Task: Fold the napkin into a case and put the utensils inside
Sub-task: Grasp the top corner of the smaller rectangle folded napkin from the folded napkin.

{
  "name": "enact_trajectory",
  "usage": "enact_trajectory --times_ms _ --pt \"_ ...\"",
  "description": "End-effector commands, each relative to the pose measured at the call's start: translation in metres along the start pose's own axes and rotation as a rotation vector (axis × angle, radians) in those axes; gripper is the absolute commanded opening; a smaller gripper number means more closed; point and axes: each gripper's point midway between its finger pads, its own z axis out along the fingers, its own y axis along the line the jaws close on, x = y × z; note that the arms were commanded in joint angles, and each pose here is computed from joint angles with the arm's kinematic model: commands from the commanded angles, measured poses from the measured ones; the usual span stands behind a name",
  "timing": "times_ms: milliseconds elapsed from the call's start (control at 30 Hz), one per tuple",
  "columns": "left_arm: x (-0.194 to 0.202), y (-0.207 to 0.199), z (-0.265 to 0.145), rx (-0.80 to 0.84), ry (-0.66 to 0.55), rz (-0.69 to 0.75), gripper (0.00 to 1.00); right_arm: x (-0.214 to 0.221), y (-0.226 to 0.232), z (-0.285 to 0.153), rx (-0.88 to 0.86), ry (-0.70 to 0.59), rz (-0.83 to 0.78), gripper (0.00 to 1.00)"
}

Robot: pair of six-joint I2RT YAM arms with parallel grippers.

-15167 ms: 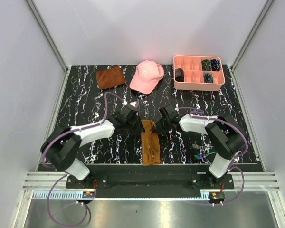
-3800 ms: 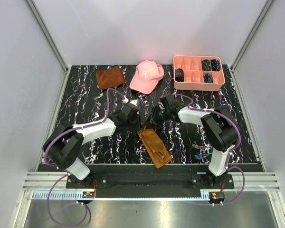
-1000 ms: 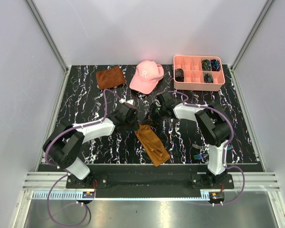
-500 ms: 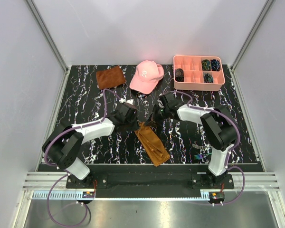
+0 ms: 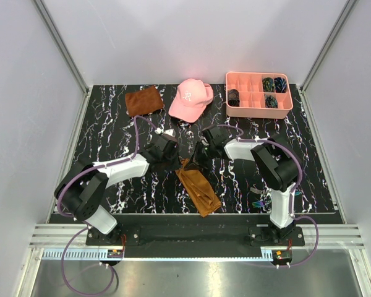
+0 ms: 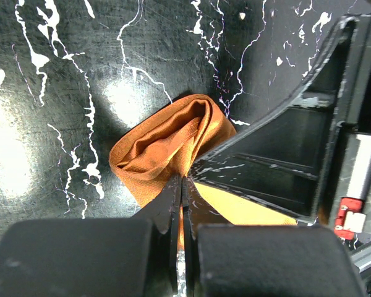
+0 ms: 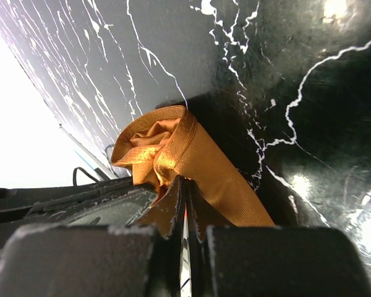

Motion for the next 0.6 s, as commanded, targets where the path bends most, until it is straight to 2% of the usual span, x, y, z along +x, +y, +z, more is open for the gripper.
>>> enact_trajectory --times_ms 0,233,367,500,567 --pt "-0.022 -0.019 -0.01 0.061 -0.065 0.0 0.0 -0.004 0.028 0.004 -0.081 0.0 -0.028 0.02" --pt "-0.016 -0.015 -0.006 0.059 -0.059 -0.015 0.0 -0.005 0.047 0.005 -0.167 0.013 -0.009 0.02" --pt "-0.016 -0.015 -0.004 0.062 -0.062 -0.023 0.0 -0.011 0.057 0.016 -0.238 0.032 0.063 0.02" --pt "-0.017 -0.008 0.001 0.045 -0.064 -0.024 0.0 -0.014 0.048 0.029 -0.231 0.032 0.111 0.03" --pt "-0.02 -0.004 0.003 0.034 -0.071 -0.009 0.0 -0.013 0.045 0.029 -0.215 0.032 0.11 0.06"
